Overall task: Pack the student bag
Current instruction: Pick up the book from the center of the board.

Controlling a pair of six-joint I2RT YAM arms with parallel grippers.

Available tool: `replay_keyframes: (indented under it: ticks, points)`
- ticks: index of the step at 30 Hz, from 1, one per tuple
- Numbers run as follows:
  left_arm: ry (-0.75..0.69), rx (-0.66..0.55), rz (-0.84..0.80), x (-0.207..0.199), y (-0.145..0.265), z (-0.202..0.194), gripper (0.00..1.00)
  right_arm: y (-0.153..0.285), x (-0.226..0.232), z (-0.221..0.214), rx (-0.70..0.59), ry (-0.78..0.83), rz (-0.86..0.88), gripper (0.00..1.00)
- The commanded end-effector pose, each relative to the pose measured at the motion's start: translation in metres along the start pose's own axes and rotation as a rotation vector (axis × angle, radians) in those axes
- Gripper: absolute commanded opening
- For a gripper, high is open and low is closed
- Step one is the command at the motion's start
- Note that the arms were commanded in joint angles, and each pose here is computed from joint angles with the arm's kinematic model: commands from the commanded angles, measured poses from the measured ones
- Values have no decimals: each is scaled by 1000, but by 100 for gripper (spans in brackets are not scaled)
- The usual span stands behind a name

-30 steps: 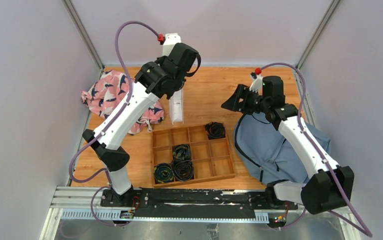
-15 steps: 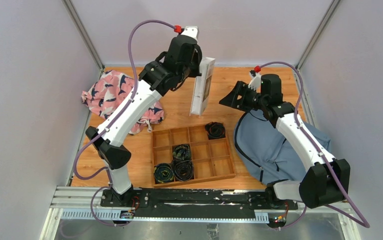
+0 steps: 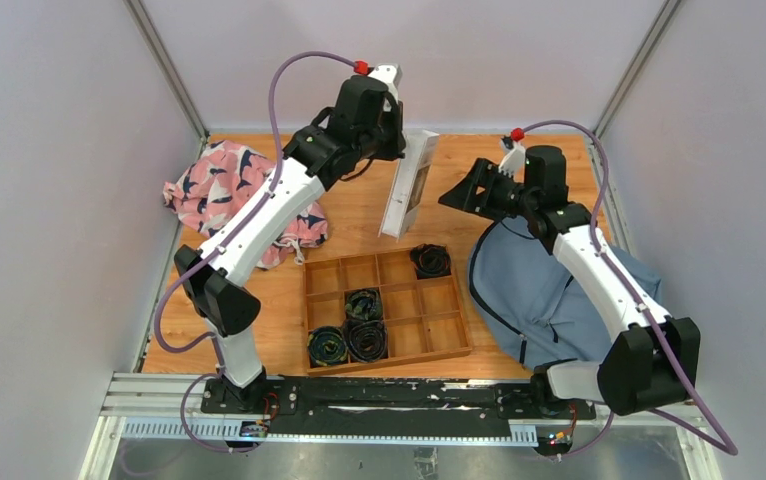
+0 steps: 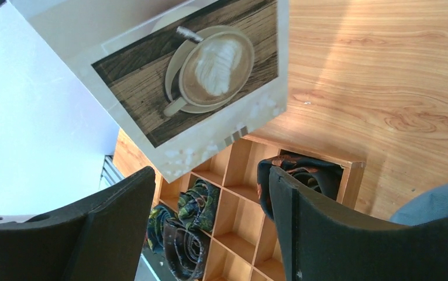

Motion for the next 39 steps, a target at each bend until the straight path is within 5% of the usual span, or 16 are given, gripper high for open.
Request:
replay_keyframes:
  ticks: [1,10,16,28,33,39]
  points:
    - [72,-65,59,5,-4,15,0,-7,28,6,-14,105,15,75]
    - [254,-80,200,19,-13,11,0,-32,48,-7,-20,321,-180,82]
    - [310,-96,214,20,-12,12,0,-52,58,-18,-11,417,-227,95]
    - [386,-85,221,20,-12,4,0,-85,40,-33,-58,452,-382,99]
    - [398,-85,222,20,-11,3,0,-98,30,-35,-72,450,-435,91]
    - [398,-77,225,21,-12,0,0,-107,28,-35,-68,439,-443,69]
Point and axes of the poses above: each gripper's point midway between its finger pads, its own y axis back along the fingers, its own x axis along the line the jaws close on, z = x × y, the point moved 3 cm from there along y, back along the fingers, and after that the axes turned 6 degrees about y, right-handed, at the moved point
